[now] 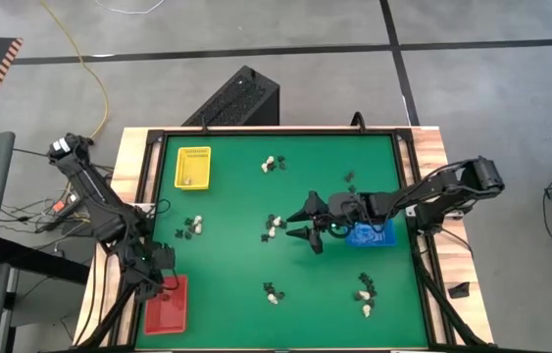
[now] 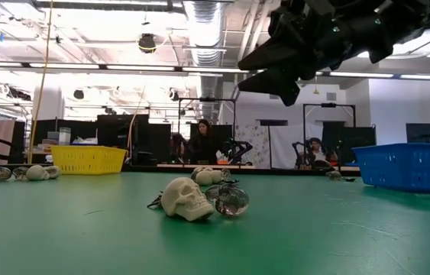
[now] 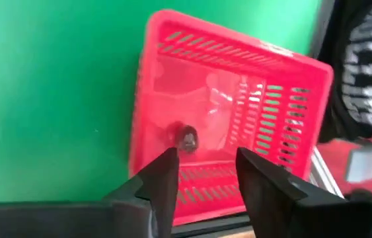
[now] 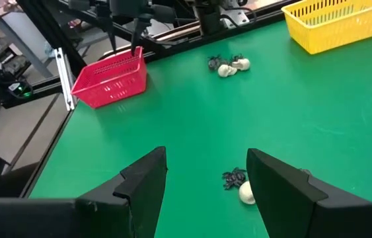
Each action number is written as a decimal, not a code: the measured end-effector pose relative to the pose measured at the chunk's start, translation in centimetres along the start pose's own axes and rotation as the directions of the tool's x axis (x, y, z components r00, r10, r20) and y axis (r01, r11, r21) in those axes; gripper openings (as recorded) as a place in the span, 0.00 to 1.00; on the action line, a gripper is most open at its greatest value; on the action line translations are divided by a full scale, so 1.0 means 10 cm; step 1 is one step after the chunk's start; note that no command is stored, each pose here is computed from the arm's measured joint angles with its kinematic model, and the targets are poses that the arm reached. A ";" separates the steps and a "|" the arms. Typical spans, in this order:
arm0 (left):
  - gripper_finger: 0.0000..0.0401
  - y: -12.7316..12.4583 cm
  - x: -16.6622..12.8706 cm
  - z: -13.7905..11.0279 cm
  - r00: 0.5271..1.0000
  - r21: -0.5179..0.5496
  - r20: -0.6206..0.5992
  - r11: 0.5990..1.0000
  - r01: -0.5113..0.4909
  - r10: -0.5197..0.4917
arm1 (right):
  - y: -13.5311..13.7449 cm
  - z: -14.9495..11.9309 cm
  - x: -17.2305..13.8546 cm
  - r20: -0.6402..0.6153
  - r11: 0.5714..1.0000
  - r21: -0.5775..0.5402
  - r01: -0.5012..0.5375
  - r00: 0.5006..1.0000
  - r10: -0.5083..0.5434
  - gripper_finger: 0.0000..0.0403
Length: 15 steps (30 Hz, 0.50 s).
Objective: Sort Halloween decoration
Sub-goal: Put the black spider toy into the blue bin
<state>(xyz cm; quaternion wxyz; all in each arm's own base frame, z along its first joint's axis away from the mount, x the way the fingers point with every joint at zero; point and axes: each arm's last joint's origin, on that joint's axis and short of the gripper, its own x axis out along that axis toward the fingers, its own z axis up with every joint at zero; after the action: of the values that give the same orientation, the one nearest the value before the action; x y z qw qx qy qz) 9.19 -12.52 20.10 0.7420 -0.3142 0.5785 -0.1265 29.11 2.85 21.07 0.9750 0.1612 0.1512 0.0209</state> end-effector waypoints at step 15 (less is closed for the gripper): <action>0.38 -0.08 -0.15 0.71 0.714 0.468 0.700 0.762 -0.447 -0.011 | -0.40 0.04 -0.09 -0.120 0.977 0.106 0.184 0.978 -0.171 0.59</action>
<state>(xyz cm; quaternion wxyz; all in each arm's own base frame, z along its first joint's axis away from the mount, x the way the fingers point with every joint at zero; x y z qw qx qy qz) 15.54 -10.02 22.69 0.9674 -0.0070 0.2365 -0.0904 28.39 -1.10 20.43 0.9521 0.2024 0.2196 -0.0665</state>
